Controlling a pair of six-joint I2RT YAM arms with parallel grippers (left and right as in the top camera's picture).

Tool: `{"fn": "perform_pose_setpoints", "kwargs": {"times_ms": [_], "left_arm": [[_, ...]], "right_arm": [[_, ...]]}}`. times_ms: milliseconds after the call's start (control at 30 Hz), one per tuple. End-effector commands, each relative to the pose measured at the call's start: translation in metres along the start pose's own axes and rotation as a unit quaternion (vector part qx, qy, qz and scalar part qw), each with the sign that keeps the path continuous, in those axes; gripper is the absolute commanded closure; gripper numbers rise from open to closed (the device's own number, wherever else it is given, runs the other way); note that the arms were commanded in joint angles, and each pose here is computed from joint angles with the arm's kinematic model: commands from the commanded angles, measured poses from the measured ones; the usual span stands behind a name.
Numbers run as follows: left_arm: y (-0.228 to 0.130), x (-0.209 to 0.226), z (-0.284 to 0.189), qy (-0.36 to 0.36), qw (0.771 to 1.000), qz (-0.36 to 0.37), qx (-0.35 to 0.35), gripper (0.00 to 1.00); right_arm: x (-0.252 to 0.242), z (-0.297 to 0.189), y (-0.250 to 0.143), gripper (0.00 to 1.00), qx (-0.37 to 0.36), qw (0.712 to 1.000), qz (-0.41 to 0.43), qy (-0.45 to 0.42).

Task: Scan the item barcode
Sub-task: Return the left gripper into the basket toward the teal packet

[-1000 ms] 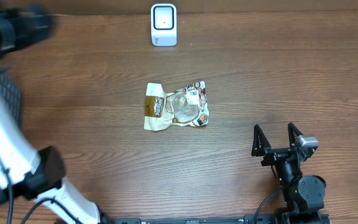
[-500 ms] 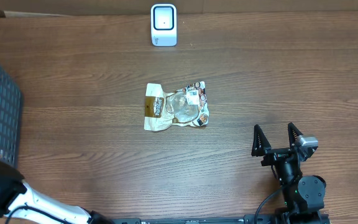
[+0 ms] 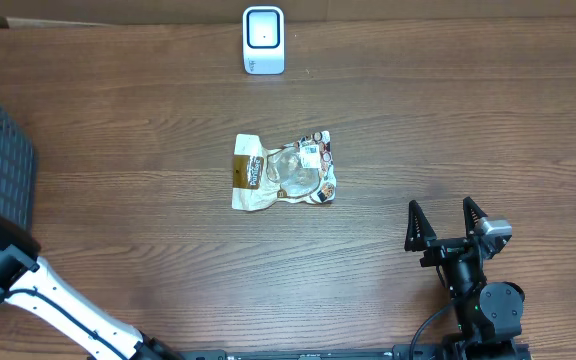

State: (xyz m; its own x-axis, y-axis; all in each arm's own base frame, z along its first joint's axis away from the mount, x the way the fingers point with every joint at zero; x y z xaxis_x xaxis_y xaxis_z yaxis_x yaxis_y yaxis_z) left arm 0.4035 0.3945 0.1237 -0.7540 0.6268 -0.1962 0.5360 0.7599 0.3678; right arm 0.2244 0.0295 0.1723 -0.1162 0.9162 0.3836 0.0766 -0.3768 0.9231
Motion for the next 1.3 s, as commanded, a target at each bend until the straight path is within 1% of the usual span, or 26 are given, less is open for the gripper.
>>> {"fn": "perform_pose_setpoints", "kwargs": {"times_ms": [0,167,333,433,467,533,567,733,800,867,1000,1067,1100,1133,1167,1200,1267], "left_arm": [[-0.008,0.002,0.029,0.05,0.999,-0.015,0.011,0.23],[-0.016,-0.001,0.057,0.102,0.995,-0.015,0.015,0.21],[-0.028,0.006,0.08,0.13,0.991,-0.009,0.032,0.22],[-0.033,0.01,0.089,0.136,0.99,-0.01,0.042,0.24],[-0.035,0.01,0.092,0.136,0.99,-0.01,0.044,0.33],[-0.036,0.011,0.092,0.136,0.99,-0.009,0.047,0.72],[-0.036,0.009,0.091,0.134,0.99,-0.009,0.047,0.96],[-0.036,0.004,0.072,0.128,0.99,-0.009,0.056,0.96],[-0.03,0.0,0.054,0.126,0.991,-0.008,0.048,0.96],[-0.019,-0.006,0.024,0.122,0.992,-0.009,0.029,0.96],[0.003,-0.029,-0.069,0.088,0.995,-0.007,-0.037,0.96],[0.007,-0.04,-0.108,0.066,0.996,0.0,-0.065,0.96],[0.008,-0.048,-0.137,0.046,0.995,0.004,-0.085,0.96],[0.005,-0.061,-0.168,0.015,0.995,0.02,-0.102,0.96],[0.001,-0.071,-0.188,-0.008,0.993,0.036,-0.11,0.96],[-0.013,-0.091,-0.227,-0.05,0.988,0.073,-0.124,0.96],[-0.038,-0.112,-0.271,-0.076,0.981,0.115,-0.136,0.96]], "right_arm": [[-0.002,0.0,-0.001,0.0,-0.002,1.0,-0.001,-0.001],[-0.002,0.0,-0.002,0.0,-0.002,1.0,-0.001,-0.001],[-0.002,0.0,-0.001,0.0,-0.002,1.0,-0.001,-0.001],[-0.002,0.0,-0.001,0.0,-0.002,1.0,-0.001,-0.001],[-0.002,0.0,-0.002,0.0,-0.002,1.0,-0.001,-0.001],[-0.002,0.0,-0.001,0.0,-0.002,1.0,-0.001,-0.001],[-0.002,0.0,-0.001,0.0,-0.002,1.0,-0.001,-0.001],[-0.002,0.0,-0.001,0.0,-0.002,1.0,-0.001,-0.001],[-0.002,0.0,-0.001,0.0,-0.002,1.0,-0.001,-0.001],[-0.002,0.0,-0.001,0.0,-0.002,1.0,-0.001,-0.001],[-0.002,0.0,-0.001,0.0,-0.002,1.0,-0.001,-0.001],[-0.002,0.0,-0.001,0.0,-0.002,1.0,-0.001,-0.001],[-0.002,0.0,-0.001,0.0,-0.002,1.0,-0.001,-0.001],[-0.002,0.0,-0.001,0.0,-0.002,1.0,-0.001,-0.001],[-0.002,0.0,-0.001,0.0,-0.002,1.0,-0.001,-0.001],[-0.002,0.0,-0.001,0.0,-0.002,1.0,-0.001,-0.001],[-0.002,0.0,-0.002,0.0,-0.002,1.0,-0.001,-0.001]]}}
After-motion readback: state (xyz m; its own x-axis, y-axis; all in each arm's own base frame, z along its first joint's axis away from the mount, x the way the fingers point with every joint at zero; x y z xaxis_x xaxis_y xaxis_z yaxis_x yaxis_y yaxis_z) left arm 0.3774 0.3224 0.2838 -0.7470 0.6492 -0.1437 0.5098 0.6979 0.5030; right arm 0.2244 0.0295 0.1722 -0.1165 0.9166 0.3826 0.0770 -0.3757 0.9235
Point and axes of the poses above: each gripper's point midway between its finger pads, its own z axis out along the fingers, its own x axis along the line the jaws close on, y = z × x, the point moved 2 cm from there along -z, back along the fingers, and after that the axes turned 8 degrees about z, right-handed, at the moved point
